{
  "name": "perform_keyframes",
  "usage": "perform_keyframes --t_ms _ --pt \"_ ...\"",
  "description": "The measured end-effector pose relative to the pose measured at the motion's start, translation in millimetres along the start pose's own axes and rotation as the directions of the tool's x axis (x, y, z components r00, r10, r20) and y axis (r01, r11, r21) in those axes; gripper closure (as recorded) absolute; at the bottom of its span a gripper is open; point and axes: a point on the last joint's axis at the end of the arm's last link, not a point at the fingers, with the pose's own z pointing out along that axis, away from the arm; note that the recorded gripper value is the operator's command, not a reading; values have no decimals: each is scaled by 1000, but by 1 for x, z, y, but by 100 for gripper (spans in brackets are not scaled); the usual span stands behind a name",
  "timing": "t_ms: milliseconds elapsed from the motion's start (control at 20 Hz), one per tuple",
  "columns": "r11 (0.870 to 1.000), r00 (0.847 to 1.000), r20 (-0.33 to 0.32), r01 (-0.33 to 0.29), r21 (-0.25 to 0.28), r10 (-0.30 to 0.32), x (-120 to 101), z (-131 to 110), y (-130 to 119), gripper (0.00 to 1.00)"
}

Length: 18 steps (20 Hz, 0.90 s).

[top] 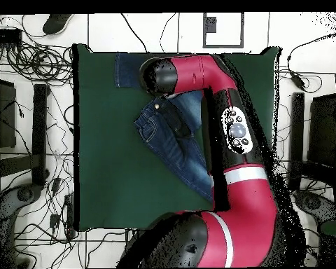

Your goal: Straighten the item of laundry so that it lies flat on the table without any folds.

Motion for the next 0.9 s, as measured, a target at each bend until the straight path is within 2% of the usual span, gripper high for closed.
perform_keyframes --t_ms 250,650,900 --pt "1000 1000 -11 -1 -18 1 4 14 6 0" --pt "999 1000 -21 -16 -44 15 6 16 8 0" --pt "997 999 -38 -28 -69 26 12 26 10 0"
